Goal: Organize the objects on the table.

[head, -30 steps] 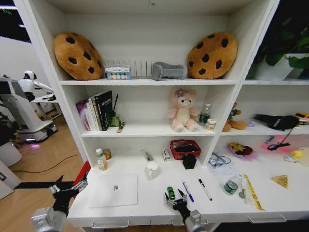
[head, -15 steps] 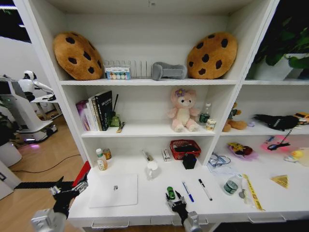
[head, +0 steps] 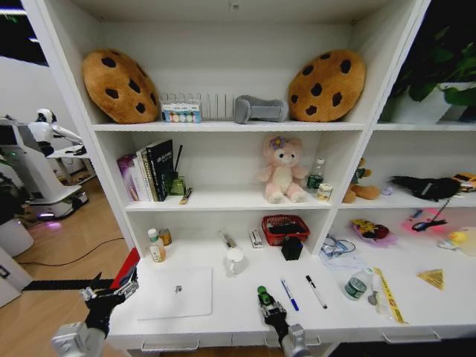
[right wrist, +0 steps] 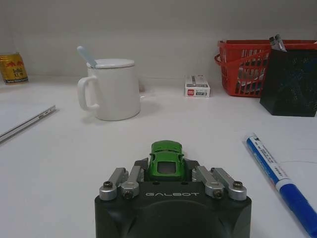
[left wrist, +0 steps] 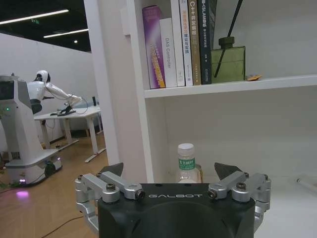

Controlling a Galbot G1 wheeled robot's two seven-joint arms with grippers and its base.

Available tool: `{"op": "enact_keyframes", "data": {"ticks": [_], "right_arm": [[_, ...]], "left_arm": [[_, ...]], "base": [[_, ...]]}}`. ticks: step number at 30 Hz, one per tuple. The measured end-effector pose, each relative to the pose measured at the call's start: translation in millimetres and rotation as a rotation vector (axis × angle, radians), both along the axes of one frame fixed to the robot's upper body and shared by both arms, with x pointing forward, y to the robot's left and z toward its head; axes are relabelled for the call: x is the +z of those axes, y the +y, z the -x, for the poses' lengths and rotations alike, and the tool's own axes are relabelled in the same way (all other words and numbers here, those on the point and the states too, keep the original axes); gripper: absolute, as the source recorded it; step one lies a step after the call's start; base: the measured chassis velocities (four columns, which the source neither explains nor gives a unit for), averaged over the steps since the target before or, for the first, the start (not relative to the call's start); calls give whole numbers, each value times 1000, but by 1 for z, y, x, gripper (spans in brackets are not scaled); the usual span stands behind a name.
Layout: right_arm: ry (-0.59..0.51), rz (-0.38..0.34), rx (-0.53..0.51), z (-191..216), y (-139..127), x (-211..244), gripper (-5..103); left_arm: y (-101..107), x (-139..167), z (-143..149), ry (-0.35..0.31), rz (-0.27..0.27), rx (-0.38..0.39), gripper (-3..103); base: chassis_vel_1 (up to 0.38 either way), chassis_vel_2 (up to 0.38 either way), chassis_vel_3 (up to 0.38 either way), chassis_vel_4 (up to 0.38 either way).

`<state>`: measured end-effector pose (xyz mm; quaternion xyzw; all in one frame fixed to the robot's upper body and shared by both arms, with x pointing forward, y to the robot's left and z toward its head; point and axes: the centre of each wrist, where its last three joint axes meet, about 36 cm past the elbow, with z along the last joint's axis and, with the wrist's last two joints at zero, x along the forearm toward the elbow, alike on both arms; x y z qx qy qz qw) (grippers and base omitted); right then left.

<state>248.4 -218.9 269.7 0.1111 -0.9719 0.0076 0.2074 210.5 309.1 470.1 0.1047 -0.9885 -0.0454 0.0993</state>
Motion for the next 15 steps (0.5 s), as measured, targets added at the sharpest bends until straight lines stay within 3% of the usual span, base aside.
{"op": "enact_keyframes", "data": {"ticks": [9, 15], "right_arm": [[-113, 31, -11, 5, -33, 51, 36], [-224, 30, 127, 13, -63, 108, 36]], "left_arm": [[-3, -3, 0, 1, 1, -9, 101], [-6, -6, -1, -2, 2, -16, 99]], "base": [[0, 0, 0, 0], [0, 0, 0, 0]]}}
